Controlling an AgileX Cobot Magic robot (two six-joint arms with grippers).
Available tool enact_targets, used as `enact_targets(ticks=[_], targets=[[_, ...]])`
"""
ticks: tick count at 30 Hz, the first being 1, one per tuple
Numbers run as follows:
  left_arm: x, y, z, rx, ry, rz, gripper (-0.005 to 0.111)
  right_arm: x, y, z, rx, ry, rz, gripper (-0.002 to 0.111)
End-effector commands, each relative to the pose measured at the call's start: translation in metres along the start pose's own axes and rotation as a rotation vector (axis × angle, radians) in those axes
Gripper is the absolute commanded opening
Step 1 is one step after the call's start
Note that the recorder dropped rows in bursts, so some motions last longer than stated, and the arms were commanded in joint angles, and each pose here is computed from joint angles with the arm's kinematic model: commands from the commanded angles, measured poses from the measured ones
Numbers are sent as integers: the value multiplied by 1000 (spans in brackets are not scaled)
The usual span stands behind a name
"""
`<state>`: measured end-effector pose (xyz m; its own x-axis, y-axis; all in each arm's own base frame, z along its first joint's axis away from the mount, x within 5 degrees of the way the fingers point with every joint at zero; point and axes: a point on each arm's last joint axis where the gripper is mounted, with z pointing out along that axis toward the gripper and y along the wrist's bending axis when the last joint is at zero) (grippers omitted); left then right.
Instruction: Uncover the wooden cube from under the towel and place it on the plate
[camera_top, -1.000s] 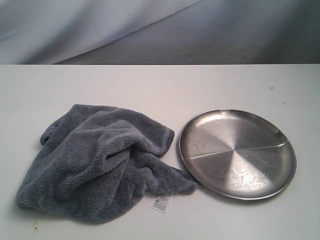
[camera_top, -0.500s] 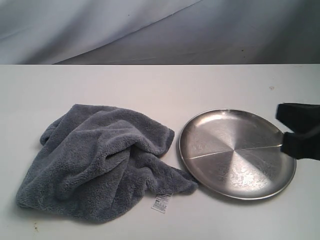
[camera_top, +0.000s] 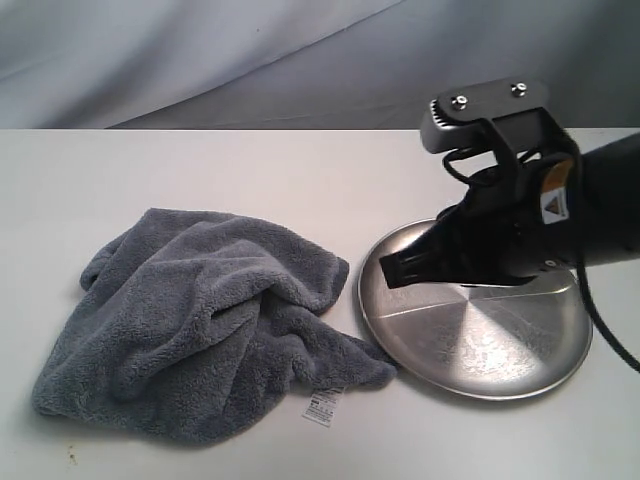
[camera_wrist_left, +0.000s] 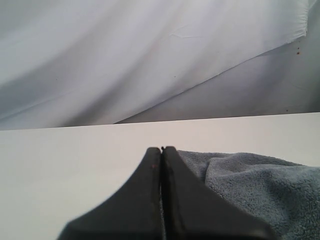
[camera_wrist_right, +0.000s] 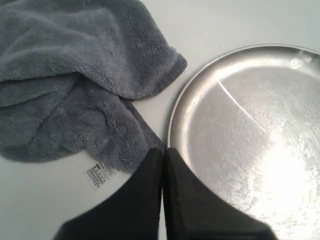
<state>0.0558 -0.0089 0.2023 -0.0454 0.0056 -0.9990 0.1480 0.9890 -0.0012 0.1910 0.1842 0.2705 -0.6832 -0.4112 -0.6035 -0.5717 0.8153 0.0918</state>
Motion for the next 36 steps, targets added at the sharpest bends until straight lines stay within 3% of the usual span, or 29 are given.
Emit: enact_targets(ticks=[1, 14, 26, 36], targets=[[1, 0, 0, 5, -2, -4, 0, -8, 3, 14, 8, 88, -30, 0], [1, 0, 0, 5, -2, -4, 0, -22, 16, 64, -52, 330, -69, 0], [1, 0, 0, 5, -2, -4, 0, -25, 16, 79, -45, 290, -66, 0], [1, 0, 0, 5, -2, -4, 0, -44, -27, 95, 2, 232, 68, 0]])
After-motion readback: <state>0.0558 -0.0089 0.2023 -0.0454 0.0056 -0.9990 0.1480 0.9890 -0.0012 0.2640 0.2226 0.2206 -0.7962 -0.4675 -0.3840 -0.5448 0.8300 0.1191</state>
